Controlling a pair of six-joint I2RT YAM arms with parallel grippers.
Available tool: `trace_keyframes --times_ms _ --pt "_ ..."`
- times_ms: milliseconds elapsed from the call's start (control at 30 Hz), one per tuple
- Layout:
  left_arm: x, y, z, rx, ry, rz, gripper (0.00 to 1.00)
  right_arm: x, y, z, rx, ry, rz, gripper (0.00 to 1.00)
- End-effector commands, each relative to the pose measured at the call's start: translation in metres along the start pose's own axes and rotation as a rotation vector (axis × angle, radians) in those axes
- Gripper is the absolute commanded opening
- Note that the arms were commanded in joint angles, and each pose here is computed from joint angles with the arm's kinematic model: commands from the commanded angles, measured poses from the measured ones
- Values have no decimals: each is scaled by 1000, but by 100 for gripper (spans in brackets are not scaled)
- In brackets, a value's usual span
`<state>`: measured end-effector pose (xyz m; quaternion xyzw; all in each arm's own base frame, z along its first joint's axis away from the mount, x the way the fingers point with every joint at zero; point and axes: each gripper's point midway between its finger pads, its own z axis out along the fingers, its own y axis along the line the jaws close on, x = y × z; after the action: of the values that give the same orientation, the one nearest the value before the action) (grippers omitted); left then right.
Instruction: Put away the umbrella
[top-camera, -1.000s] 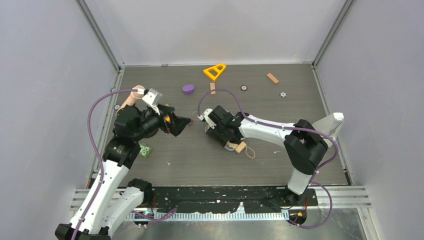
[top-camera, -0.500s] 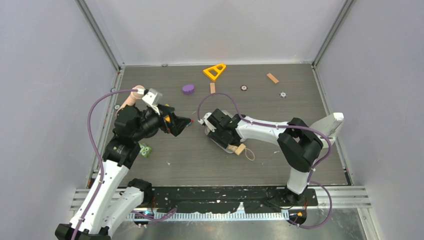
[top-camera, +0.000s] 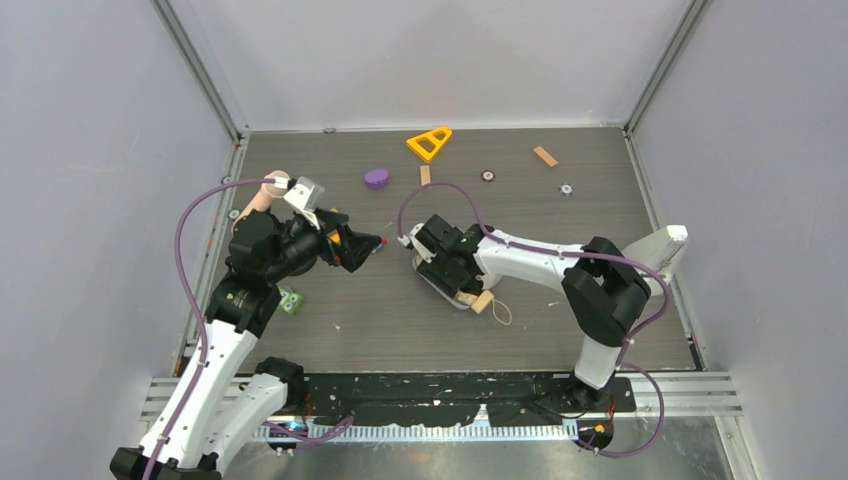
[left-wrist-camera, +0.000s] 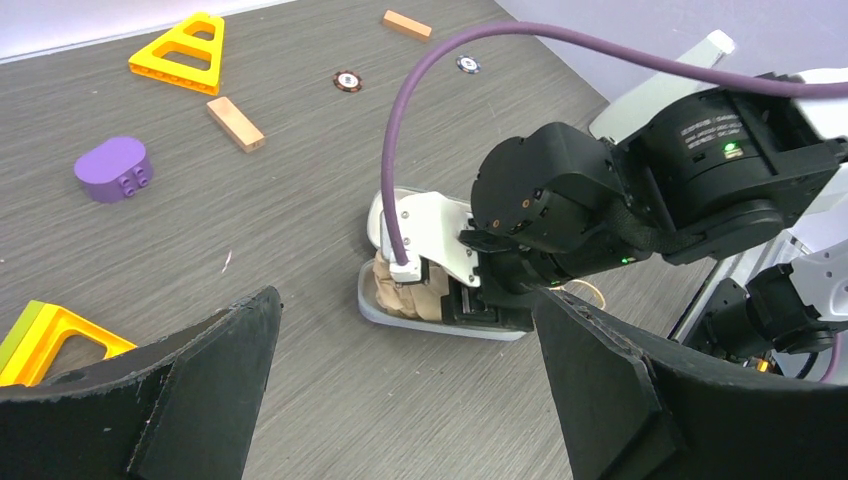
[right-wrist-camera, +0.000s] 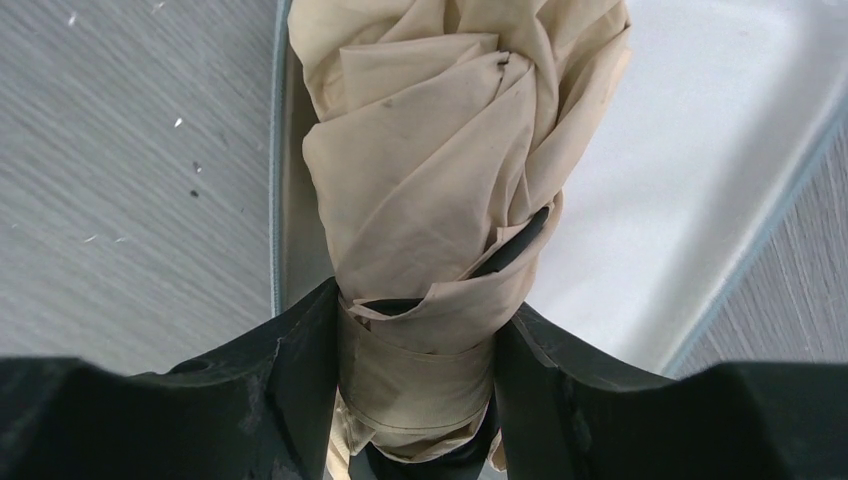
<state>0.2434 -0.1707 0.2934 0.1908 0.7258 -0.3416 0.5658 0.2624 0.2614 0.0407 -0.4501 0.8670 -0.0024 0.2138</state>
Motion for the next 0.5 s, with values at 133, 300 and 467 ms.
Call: trace_keyframes --times_ms 133,300,467 --pt "-3 2 -1 -12 -16 -3 100 -37 0 -51 -39 -126 81 20" --pt "-3 1 -1 -7 -15 -9 100 -37 6 -45 -60 -136 125 18" --pt "-2 0 1 3 -11 -18 100 -38 31 -37 -184 -164 191 19"
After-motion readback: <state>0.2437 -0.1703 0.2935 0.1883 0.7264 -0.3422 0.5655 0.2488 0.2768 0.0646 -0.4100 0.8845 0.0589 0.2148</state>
